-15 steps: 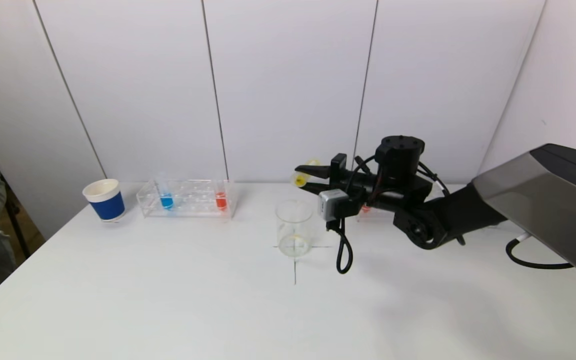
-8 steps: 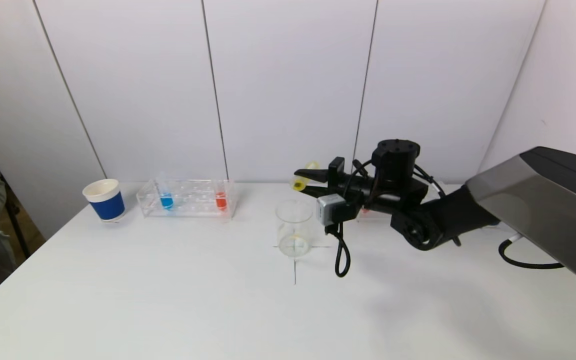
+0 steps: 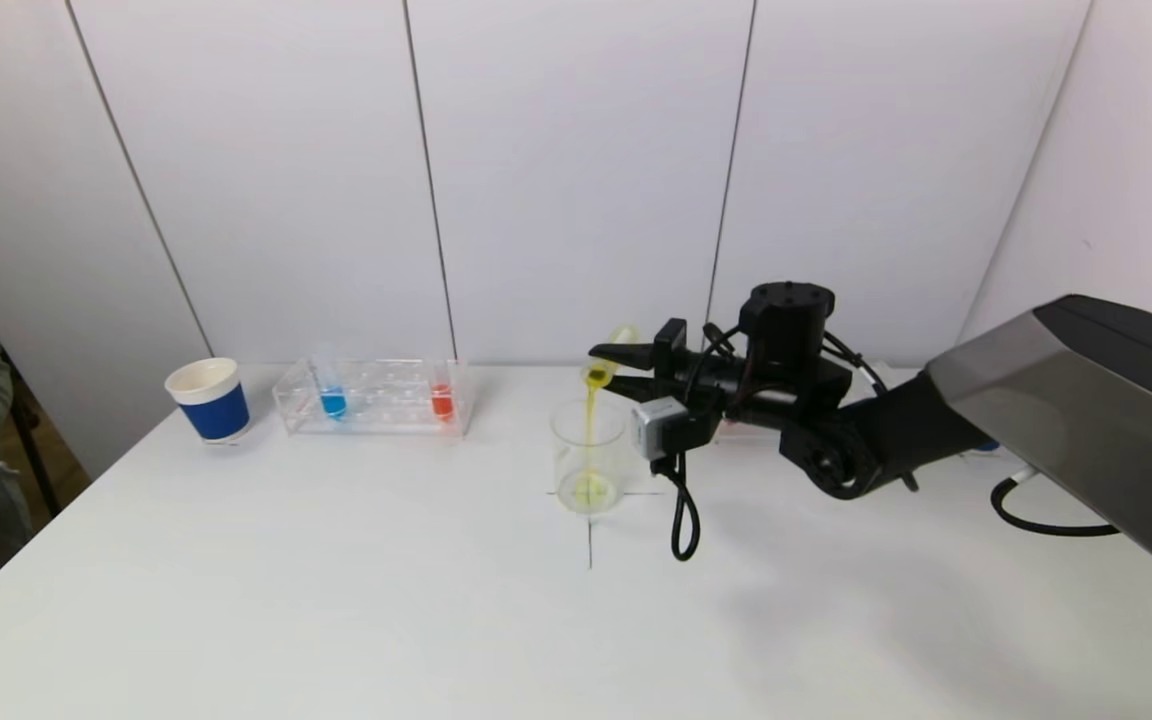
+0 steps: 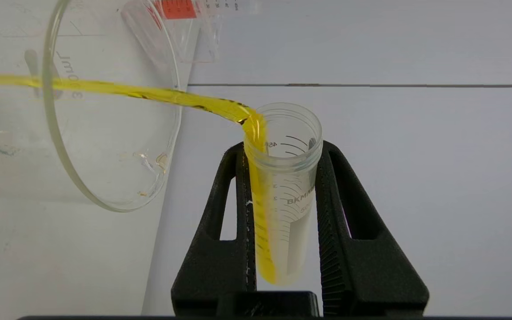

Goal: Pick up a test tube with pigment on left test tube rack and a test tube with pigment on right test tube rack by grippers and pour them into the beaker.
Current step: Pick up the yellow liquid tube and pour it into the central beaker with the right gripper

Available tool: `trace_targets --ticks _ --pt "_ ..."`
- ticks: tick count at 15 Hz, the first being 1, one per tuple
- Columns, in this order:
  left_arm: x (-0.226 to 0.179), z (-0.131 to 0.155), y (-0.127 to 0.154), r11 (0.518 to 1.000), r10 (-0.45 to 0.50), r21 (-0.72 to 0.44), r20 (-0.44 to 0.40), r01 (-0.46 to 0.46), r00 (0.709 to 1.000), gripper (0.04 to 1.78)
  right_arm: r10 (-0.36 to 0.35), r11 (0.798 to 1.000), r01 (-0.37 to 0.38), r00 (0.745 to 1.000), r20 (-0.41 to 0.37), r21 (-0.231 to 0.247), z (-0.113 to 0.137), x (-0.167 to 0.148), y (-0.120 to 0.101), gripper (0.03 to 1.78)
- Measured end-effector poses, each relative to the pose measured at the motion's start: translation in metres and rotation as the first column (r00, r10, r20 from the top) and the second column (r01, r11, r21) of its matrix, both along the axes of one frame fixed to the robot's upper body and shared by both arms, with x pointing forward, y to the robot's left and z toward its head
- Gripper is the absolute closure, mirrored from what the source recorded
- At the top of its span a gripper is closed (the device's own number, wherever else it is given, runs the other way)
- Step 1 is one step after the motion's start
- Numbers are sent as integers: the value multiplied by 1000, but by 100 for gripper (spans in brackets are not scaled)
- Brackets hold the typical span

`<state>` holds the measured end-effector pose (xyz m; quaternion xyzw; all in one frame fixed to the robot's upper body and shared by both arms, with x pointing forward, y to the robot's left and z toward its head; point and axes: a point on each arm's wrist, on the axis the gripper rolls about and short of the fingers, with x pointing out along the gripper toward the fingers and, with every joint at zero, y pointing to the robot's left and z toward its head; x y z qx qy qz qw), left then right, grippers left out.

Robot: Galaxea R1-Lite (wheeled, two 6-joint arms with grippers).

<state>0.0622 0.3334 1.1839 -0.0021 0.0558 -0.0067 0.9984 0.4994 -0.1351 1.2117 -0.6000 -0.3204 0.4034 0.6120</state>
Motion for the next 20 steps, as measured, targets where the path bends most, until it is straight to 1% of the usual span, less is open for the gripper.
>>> trace_targets --ticks 8,14,20 --pt "0 0 0 1000 0 0 0 0 1000 5 -6 1000 8 999 42 -27 3 1 -3 135" --pt "0 0 0 1000 0 0 0 0 1000 5 -7 999 9 997 72 -30 9 0 -4 135" --pt "0 0 0 1000 0 0 0 0 1000 5 -16 998 22 994 108 -55 14 1 -6 135"
